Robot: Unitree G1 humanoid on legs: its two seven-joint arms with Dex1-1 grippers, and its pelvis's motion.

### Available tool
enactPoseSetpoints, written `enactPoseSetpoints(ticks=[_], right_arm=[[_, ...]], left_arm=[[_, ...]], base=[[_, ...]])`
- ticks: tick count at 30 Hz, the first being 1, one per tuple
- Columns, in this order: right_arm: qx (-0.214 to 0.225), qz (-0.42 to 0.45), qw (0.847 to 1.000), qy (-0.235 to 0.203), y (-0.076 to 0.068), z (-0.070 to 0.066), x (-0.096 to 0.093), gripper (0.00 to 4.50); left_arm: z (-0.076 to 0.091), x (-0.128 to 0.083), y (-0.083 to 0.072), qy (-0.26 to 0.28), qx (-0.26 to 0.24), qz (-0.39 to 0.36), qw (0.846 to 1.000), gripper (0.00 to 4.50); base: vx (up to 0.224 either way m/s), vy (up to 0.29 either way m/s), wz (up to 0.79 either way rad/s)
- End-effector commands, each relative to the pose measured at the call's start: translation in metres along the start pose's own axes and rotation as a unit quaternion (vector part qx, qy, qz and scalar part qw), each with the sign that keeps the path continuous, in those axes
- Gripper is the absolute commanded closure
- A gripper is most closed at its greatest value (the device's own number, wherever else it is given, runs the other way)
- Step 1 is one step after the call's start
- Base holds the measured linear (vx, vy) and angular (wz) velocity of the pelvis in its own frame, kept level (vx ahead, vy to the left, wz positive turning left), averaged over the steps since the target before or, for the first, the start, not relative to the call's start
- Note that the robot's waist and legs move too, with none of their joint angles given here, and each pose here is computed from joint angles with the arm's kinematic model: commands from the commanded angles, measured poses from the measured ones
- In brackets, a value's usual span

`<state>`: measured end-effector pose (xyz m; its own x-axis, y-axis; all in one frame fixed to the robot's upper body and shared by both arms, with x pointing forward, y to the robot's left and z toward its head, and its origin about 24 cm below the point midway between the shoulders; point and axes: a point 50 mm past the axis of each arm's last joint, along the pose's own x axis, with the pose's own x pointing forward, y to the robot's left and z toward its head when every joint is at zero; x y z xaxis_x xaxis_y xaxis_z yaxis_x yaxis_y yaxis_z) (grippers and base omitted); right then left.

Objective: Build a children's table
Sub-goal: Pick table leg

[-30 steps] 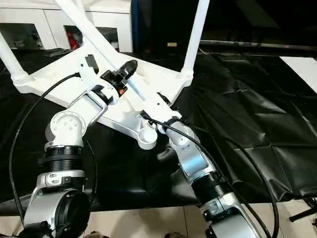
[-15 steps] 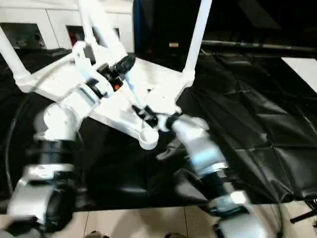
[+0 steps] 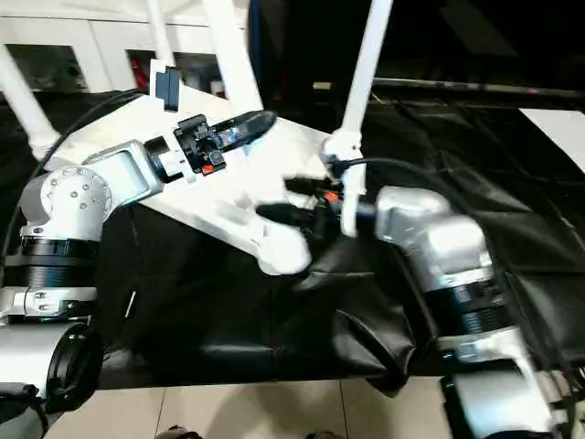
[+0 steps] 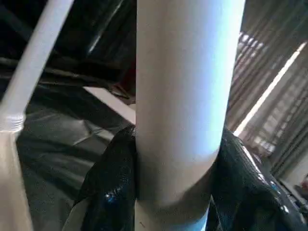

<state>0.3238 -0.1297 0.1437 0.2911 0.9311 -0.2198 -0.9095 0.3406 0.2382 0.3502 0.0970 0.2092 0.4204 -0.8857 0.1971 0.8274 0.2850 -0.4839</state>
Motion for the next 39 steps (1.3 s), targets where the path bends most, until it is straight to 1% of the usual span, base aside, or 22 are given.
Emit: enactPoseSetpoints(ticks=[1,4,6,9,10,12,16,18,20,21,22,23,26,27,28,30,31,33,35,36,38,39], right_arm=[[0.017,0.000,1.000,0.021,-0.001,-0.005,-0.003,1.33],[0.026,-0.009,0.999,0.040,-0.004,-0.012,-0.001,1.43],[0.031,-0.012,0.998,0.045,-0.004,-0.015,0.000,1.65],[0.032,-0.020,0.998,0.047,-0.005,-0.016,0.000,1.96],[0.032,-0.020,0.998,0.047,-0.005,-0.016,0.000,1.96],[0.037,-0.023,0.998,0.043,-0.005,-0.015,0.001,2.19],[0.038,-0.017,0.998,0.039,-0.003,-0.015,0.001,2.39],[0.045,-0.009,0.998,0.030,-0.002,-0.015,0.000,2.42],[0.049,-0.001,0.998,0.026,-0.001,-0.016,0.000,2.43],[0.049,-0.001,0.998,0.026,-0.001,-0.016,0.000,2.43],[0.055,0.011,0.998,0.021,0.001,-0.016,-0.001,2.43],[0.057,0.019,0.998,0.020,0.002,-0.016,-0.002,2.43],[0.061,0.032,0.997,0.019,0.004,-0.016,-0.003,2.44],[0.061,0.033,0.997,0.020,0.005,-0.017,-0.003,2.44],[0.061,0.033,0.997,0.021,0.005,-0.017,-0.003,2.44],[0.060,0.032,0.997,0.023,0.005,-0.018,-0.003,2.44],[0.059,0.032,0.997,0.025,0.005,-0.018,-0.003,2.44],[0.058,0.032,0.997,0.027,0.005,-0.019,-0.002,2.44],[0.056,0.032,0.997,0.029,0.005,-0.020,-0.002,2.44],[0.055,0.032,0.998,0.030,0.005,-0.020,-0.002,2.44],[0.053,0.029,0.998,0.029,0.005,-0.019,-0.001,2.44],[0.052,0.027,0.998,0.029,0.004,-0.019,-0.001,2.45]], left_arm=[[0.015,0.006,-0.016,-0.019,0.018,-0.046,0.999,2.68],[0.015,0.004,-0.016,-0.020,0.020,-0.041,0.999,2.68],[0.014,0.002,-0.016,-0.019,0.020,-0.041,0.999,2.68],[0.014,0.002,-0.016,-0.019,0.019,-0.041,0.999,2.68],[0.014,0.002,-0.016,-0.019,0.019,-0.041,0.999,2.68],[0.012,0.001,-0.015,-0.015,0.021,-0.038,0.999,2.68],[0.010,0.002,-0.015,-0.014,0.020,-0.037,0.999,2.68],[0.004,0.003,-0.015,-0.010,0.043,-0.040,0.998,2.68],[0.000,0.002,-0.018,-0.014,0.041,-0.064,0.997,1.98],[0.000,0.002,-0.018,-0.014,0.041,-0.064,0.997,1.98],[-0.006,-0.001,-0.021,-0.021,0.029,-0.099,0.994,1.96],[-0.010,-0.003,-0.021,-0.021,0.028,-0.109,0.993,1.93],[-0.021,-0.004,-0.019,-0.010,0.036,-0.109,0.993,1.57],[-0.023,-0.005,-0.018,-0.008,0.032,-0.107,0.994,1.57],[-0.023,-0.005,-0.017,-0.009,0.031,-0.106,0.994,2.03],[-0.023,-0.005,-0.017,-0.013,0.026,-0.105,0.994,2.09],[-0.022,-0.006,-0.016,-0.016,0.024,-0.104,0.994,1.95],[-0.021,-0.006,-0.016,-0.016,0.022,-0.103,0.994,1.98],[-0.021,-0.005,-0.018,-0.017,0.023,-0.105,0.994,2.36],[-0.020,-0.004,-0.018,-0.018,0.023,-0.104,0.994,2.26],[-0.020,-0.003,-0.019,-0.020,0.024,-0.104,0.994,2.28],[-0.019,-0.002,-0.019,-0.021,0.025,-0.104,0.994,2.47]], base=[[0.000,0.000,0.00],[0.000,0.000,0.00],[0.000,0.000,0.00],[0.000,0.000,0.00],[0.000,0.000,0.00],[0.000,0.000,0.00],[0.000,0.000,0.00],[0.000,0.000,0.00],[0.000,0.000,0.00],[0.000,0.000,0.00],[0.000,0.000,0.00],[0.000,0.000,0.00],[0.000,0.000,0.00],[0.000,0.000,0.00],[0.000,0.000,0.00],[0.000,0.000,0.00],[0.000,0.000,0.00],[0.000,0.000,0.00],[0.000,0.000,0.00],[0.000,0.000,0.00],[0.000,0.000,0.00],[0.000,0.000,0.00]])
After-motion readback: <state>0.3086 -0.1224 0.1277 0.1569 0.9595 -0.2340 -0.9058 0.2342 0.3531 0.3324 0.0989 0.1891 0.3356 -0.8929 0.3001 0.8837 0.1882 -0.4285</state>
